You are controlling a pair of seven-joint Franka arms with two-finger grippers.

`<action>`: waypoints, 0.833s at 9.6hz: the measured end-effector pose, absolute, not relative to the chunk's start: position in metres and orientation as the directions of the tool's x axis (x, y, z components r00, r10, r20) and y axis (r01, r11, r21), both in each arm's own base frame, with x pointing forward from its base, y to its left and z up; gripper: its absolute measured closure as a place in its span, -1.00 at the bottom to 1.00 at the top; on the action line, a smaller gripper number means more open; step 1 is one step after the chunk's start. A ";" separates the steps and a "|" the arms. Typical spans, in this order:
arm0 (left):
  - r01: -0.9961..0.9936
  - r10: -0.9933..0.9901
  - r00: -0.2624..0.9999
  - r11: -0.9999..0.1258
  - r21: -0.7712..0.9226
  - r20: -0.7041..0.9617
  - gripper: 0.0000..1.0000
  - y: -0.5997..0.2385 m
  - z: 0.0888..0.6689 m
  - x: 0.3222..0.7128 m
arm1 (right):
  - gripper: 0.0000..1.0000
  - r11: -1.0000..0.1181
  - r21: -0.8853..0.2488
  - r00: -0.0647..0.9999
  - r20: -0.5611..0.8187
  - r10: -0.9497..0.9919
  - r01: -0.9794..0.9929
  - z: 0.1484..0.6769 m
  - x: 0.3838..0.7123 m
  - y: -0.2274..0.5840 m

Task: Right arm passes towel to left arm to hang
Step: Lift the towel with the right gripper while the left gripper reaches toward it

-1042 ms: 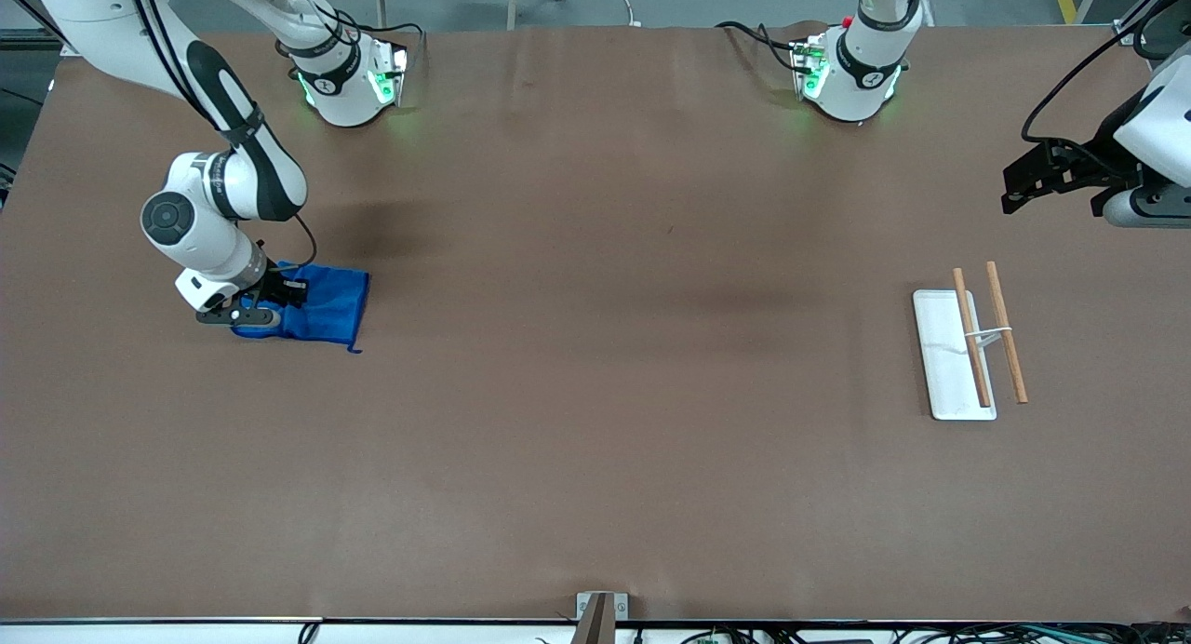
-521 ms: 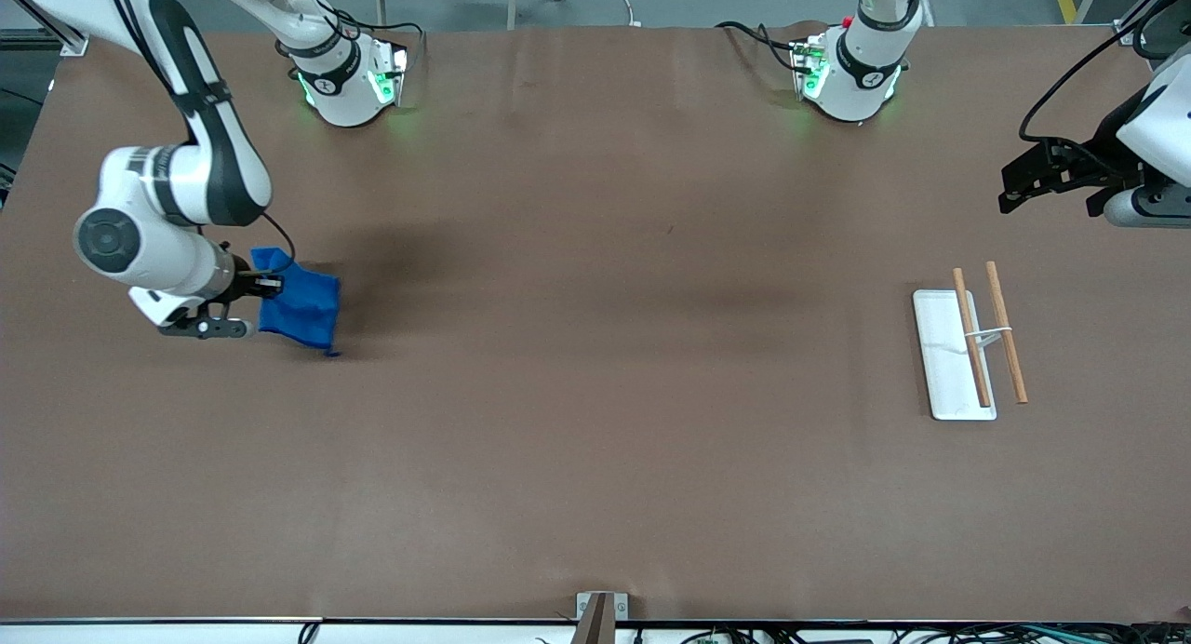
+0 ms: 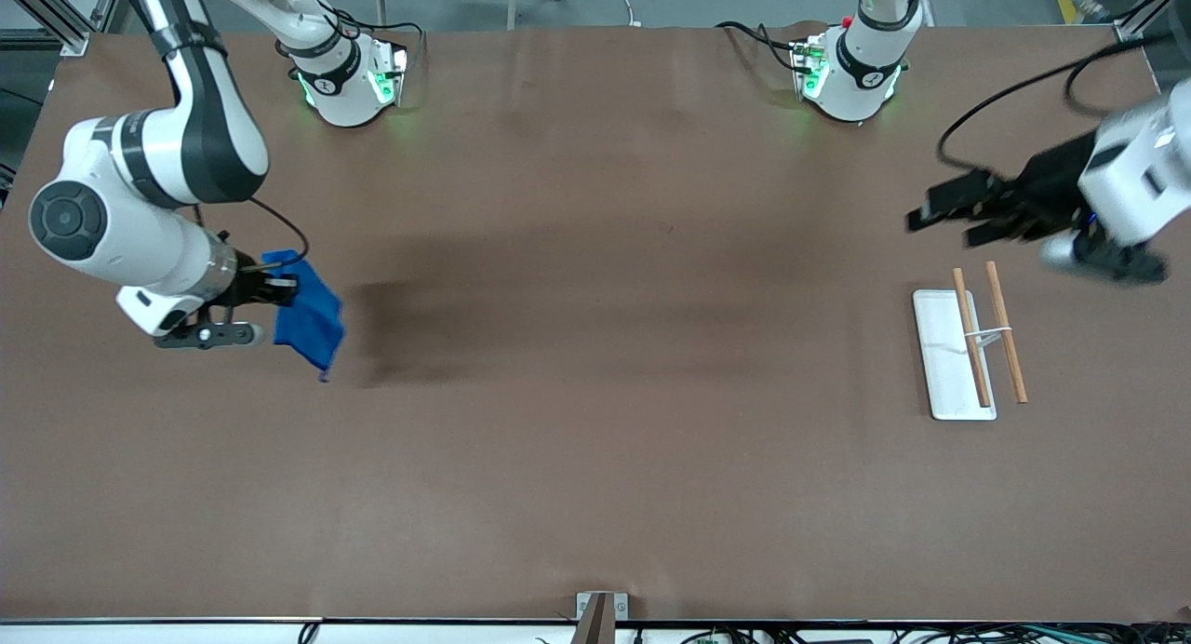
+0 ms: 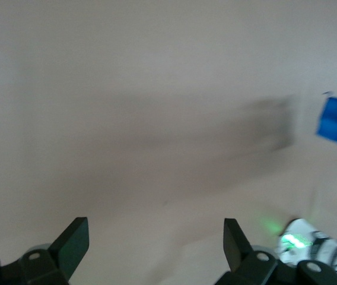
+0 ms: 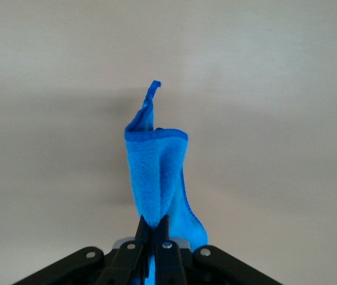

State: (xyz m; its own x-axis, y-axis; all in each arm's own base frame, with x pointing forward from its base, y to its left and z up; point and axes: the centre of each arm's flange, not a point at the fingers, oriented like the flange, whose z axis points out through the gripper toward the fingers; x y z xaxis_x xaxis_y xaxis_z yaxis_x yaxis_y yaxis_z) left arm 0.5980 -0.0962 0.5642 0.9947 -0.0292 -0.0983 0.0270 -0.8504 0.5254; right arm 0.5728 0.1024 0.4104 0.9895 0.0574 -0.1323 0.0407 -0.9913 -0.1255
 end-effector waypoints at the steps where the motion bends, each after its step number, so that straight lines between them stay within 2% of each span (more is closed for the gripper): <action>1: 0.057 -0.023 0.992 -0.805 0.591 -0.127 -1.00 -0.109 0.541 0.607 | 0.89 -0.973 -0.231 0.991 -0.119 0.054 0.025 0.420 0.572 0.133; 3: 0.118 -0.049 0.978 -0.676 0.727 -0.204 -1.00 -0.139 0.506 0.609 | 0.89 -0.912 -0.409 0.995 -0.079 0.052 0.015 0.441 0.568 0.191; 5: 0.183 -0.052 0.969 -0.504 0.844 -0.241 -1.00 -0.158 0.451 0.606 | 0.89 -0.842 -0.540 0.998 -0.048 0.032 0.001 0.446 0.561 0.245; 8: 0.297 -0.076 0.944 -0.226 0.928 -0.321 -1.00 -0.225 0.371 0.586 | 0.89 -0.667 -0.735 0.993 -0.099 -0.068 -0.118 0.442 0.550 0.312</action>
State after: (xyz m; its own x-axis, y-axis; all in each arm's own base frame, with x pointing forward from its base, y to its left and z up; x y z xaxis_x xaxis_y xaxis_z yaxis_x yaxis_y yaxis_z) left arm 0.5859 -0.2255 0.3708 0.9442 -0.0755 -0.3205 0.2969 -0.2257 0.9278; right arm 0.5505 0.3124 0.4420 0.9928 -0.0677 -0.0986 -0.1185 -0.6673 -0.7353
